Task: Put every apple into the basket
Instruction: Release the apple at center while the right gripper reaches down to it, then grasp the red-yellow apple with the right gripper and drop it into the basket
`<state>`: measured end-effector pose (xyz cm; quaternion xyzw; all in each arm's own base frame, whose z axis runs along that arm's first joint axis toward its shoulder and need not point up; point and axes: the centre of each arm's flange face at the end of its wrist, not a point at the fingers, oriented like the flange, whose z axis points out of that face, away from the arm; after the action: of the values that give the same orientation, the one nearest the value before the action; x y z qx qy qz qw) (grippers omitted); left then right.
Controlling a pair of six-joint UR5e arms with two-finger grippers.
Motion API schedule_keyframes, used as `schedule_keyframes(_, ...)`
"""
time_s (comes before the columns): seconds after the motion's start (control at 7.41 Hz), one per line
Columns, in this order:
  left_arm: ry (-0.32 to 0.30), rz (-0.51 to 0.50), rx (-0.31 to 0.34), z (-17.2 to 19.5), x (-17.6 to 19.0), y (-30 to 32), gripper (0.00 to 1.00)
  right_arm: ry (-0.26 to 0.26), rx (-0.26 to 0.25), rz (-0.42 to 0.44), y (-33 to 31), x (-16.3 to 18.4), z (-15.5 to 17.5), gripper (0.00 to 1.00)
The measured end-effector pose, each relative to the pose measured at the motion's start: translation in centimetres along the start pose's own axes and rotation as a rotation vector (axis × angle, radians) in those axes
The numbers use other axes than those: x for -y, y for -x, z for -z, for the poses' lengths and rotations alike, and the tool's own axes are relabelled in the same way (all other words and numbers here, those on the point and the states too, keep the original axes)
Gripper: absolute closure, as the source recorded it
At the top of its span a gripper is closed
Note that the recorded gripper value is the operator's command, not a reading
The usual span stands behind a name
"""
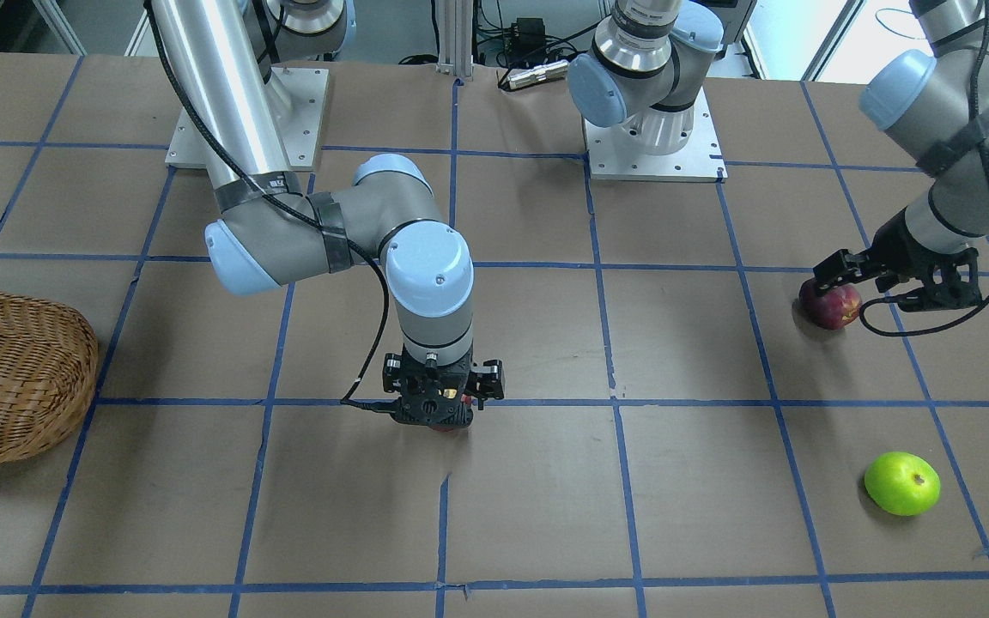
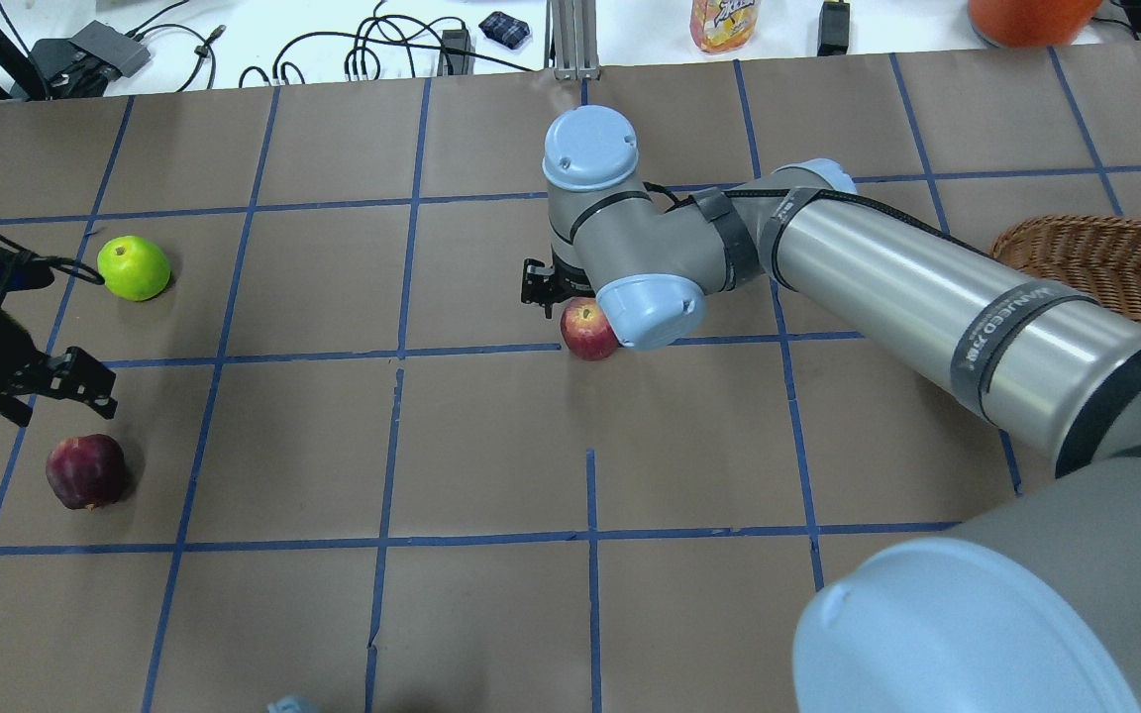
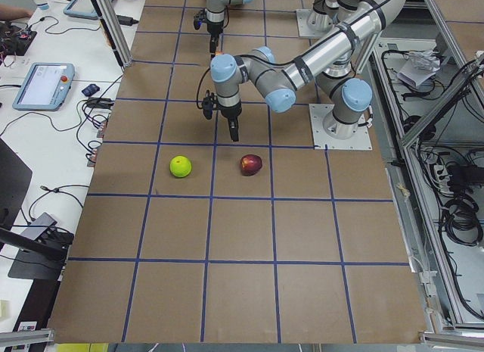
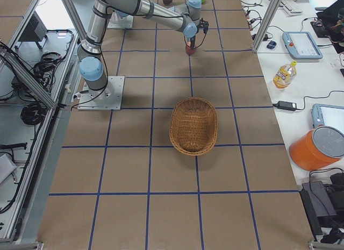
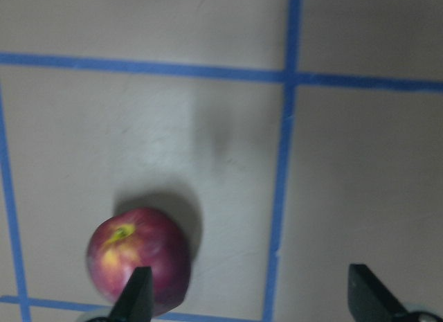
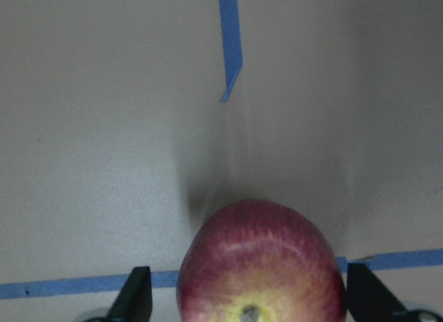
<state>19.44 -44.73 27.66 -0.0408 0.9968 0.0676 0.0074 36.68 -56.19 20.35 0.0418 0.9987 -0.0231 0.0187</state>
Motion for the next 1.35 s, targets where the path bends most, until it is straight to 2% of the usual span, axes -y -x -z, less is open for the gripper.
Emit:
schedule_keyframes(0.13,0.01,0.012,-0.021,-1.2,-0.8,2.1,0.0,0.01,-0.008,0.014,0.2,-0.2,-0.8,0.45)
schedule_keyframes(0.27,0.017,0.022,-0.035,-2.2,-1.1,3.1,0.0,0.015,-0.014,0.034,0.2,-0.2,-1.1,0.54)
schedule_keyframes(0.54,-0.008,0.032,-0.055,-3.9,-0.6,3.5,0.0,0.016,-0.021,0.049,-0.2,0.1,0.0,0.55)
schedule_keyframes(0.67,-0.028,0.034,-0.071,-5.1,-0.1,3.5,0.0,0.02,-0.023,0.06,-1.9,0.8,2.3,0.55)
schedule_keyframes(0.81,-0.031,0.035,-0.085,-6.1,0.2,3.5,0.0,0.037,-0.031,0.088,-5.9,2.2,5.5,0.55)
schedule_keyframes(1.08,-0.019,0.035,-0.102,-7.7,0.6,3.5,0.0,0.065,-0.033,0.156,-20.2,6.2,10.7,0.53)
schedule_keyframes(1.21,-0.018,0.034,-0.102,-8.3,0.7,3.6,0.05,0.067,-0.034,0.189,-27.7,7.5,11.9,0.53)
schedule_keyframes(1.35,-0.013,0.033,-0.105,-8.8,0.5,3.4,0.45,0.071,-0.046,0.237,-34.6,8.2,12.6,0.53)
